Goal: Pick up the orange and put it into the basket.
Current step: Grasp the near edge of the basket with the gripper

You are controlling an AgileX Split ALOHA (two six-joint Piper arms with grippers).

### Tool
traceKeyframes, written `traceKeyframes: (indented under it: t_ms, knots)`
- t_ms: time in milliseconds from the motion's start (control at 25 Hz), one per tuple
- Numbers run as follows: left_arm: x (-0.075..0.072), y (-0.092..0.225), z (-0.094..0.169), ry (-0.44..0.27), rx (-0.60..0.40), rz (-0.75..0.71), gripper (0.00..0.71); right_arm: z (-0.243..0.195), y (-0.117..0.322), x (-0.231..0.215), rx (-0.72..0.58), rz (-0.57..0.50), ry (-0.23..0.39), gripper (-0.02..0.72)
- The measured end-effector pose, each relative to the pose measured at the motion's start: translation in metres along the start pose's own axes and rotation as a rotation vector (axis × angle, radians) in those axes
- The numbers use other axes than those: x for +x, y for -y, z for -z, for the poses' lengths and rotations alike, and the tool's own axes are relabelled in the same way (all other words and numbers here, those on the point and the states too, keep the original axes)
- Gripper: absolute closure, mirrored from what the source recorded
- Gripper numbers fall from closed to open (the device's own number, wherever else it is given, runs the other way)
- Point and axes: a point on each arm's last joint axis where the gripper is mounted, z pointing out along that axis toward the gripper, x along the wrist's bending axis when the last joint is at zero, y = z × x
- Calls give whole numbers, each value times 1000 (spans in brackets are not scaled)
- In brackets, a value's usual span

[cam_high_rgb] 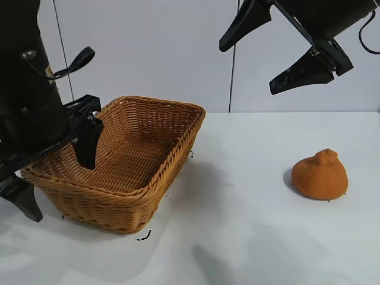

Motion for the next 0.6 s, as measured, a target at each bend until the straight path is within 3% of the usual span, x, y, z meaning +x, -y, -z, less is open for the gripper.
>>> traceKeyframes:
  t_ms: [280, 600]
  knots:
    - [-7, -10, -16, 35, 3, -26, 69, 0, 0, 0, 0, 0, 0, 8]
    - [-6, -6, -27, 9, 34, -13, 69, 0, 0, 0, 0, 0, 0, 8]
